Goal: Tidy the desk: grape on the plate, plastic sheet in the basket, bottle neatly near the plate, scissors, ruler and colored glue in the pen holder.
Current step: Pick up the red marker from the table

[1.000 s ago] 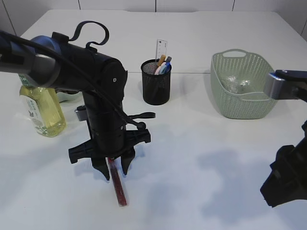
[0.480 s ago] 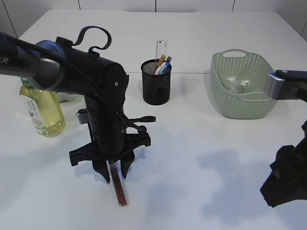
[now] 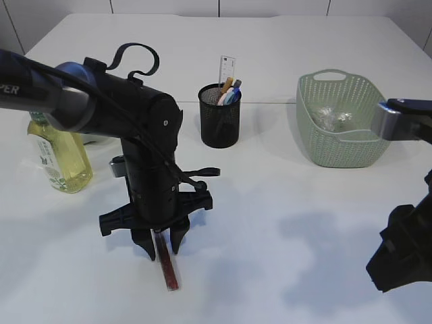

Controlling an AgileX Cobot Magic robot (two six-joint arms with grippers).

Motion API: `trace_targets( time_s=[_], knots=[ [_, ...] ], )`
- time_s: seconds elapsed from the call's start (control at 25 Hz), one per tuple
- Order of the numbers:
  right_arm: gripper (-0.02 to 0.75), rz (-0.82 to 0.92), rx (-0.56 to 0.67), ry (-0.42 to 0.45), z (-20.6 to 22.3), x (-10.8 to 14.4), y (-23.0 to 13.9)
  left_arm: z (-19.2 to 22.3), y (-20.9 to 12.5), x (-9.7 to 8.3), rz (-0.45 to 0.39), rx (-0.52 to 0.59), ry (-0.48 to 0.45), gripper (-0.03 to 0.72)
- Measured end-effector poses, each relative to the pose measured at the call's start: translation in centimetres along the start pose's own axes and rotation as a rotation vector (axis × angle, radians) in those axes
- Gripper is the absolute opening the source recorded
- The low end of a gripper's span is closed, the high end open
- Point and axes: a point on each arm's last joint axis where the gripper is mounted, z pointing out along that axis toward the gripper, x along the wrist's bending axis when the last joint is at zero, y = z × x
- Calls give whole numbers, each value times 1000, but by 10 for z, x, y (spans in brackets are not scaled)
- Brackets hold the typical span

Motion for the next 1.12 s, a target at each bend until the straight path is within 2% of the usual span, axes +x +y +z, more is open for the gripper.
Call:
trace_targets(
  time_s=[0.84, 1.12],
  knots=[
    [364, 0, 0, 0, 0, 0, 0, 1, 2, -3, 16, -18, -27, 218],
    [364, 0, 0, 0, 0, 0, 0, 1, 2, -3, 26, -18, -27, 96]
  ],
)
